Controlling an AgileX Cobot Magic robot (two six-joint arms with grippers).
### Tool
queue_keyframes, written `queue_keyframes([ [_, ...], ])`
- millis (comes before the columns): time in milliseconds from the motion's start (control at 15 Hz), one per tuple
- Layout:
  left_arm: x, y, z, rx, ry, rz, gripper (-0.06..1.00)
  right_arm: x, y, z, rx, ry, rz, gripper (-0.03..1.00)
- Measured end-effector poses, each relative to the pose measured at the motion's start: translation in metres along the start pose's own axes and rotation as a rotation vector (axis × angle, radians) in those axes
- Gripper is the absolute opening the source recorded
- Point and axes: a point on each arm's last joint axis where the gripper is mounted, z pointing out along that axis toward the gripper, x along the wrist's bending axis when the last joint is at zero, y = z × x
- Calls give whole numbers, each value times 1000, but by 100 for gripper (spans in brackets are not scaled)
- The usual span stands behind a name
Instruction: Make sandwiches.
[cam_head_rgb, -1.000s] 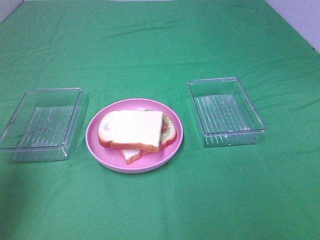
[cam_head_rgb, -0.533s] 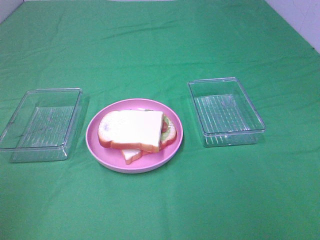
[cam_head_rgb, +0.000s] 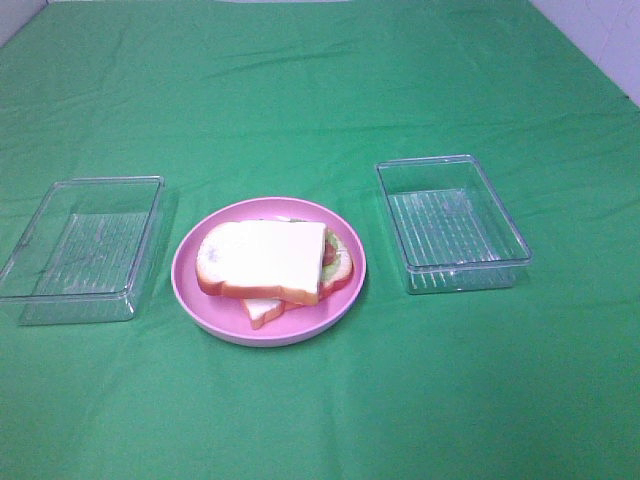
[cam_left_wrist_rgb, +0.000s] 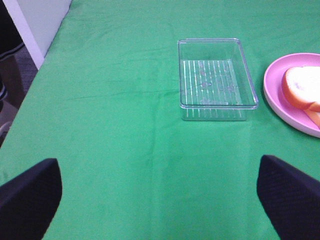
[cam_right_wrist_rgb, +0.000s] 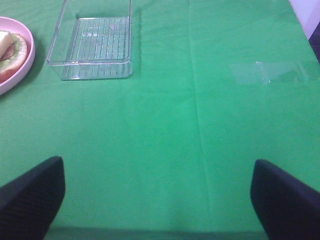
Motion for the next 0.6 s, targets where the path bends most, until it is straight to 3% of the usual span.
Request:
queue_keyframes([
  [600,0,-2,4,-3,0,23,99,0,0,0,0,0,0,96],
])
